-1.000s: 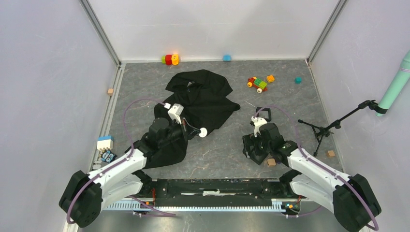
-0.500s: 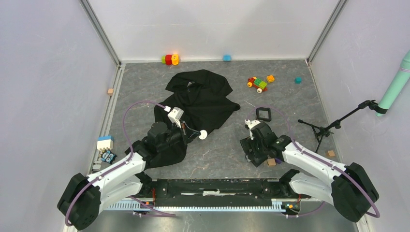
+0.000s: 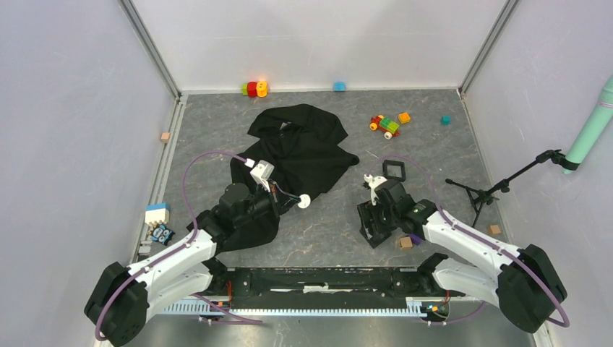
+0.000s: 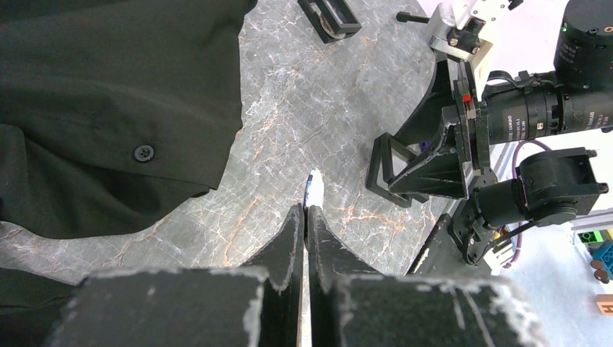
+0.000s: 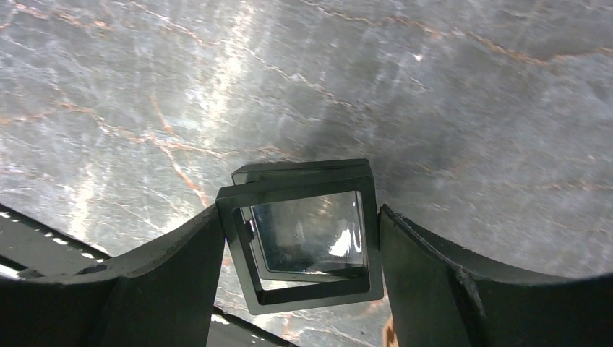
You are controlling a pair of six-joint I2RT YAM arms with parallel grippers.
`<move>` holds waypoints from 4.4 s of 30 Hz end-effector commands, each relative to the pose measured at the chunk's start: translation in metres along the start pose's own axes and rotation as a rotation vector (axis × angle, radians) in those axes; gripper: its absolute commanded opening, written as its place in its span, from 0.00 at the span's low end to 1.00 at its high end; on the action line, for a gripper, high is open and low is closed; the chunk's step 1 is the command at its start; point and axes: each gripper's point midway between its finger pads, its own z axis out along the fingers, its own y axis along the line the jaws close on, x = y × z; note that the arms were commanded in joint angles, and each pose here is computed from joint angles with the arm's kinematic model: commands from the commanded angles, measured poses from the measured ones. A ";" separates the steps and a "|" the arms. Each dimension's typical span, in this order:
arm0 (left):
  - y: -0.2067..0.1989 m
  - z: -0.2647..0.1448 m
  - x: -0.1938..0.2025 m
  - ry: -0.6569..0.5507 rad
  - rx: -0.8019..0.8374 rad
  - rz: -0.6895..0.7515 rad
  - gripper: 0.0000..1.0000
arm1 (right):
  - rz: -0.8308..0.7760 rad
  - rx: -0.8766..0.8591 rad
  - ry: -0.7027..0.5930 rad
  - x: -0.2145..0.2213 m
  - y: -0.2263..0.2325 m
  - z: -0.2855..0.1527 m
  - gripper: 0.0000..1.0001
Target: Remove the brooch from the garment
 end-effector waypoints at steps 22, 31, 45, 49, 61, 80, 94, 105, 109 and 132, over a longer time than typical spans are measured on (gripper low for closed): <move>0.000 0.021 0.013 -0.100 -0.078 0.358 0.02 | 0.447 -0.782 -0.282 -0.096 0.122 -0.005 0.63; -0.013 0.021 0.030 -0.140 -0.001 0.621 0.02 | 0.454 -0.806 -0.251 -0.093 0.118 0.001 0.63; -0.016 0.006 0.019 -0.230 -0.019 0.845 0.02 | 0.407 -0.770 -0.190 -0.091 0.117 0.016 0.65; -0.045 0.009 0.054 -0.149 0.243 0.991 0.02 | 0.412 -0.814 -0.166 -0.092 0.123 0.013 0.65; -0.045 0.009 0.066 -0.128 0.278 1.067 0.02 | 0.416 -0.889 -0.106 -0.087 0.134 0.007 0.62; -0.055 0.020 0.069 -0.124 0.308 1.118 0.03 | 0.414 -0.907 -0.094 -0.084 0.139 0.003 0.61; -0.064 0.023 0.100 0.043 0.420 1.097 0.18 | 0.439 -0.930 -0.094 -0.084 0.141 0.003 0.61; -0.067 0.024 0.112 0.135 0.437 1.003 0.40 | 0.453 -0.924 -0.105 -0.090 0.139 0.006 0.61; -0.068 0.021 0.103 0.106 0.401 0.945 0.47 | 0.458 -0.892 -0.105 -0.089 0.130 0.012 0.61; -0.039 0.019 0.055 0.037 0.055 0.730 0.69 | 0.329 -0.126 -0.181 -0.064 -0.053 0.042 0.64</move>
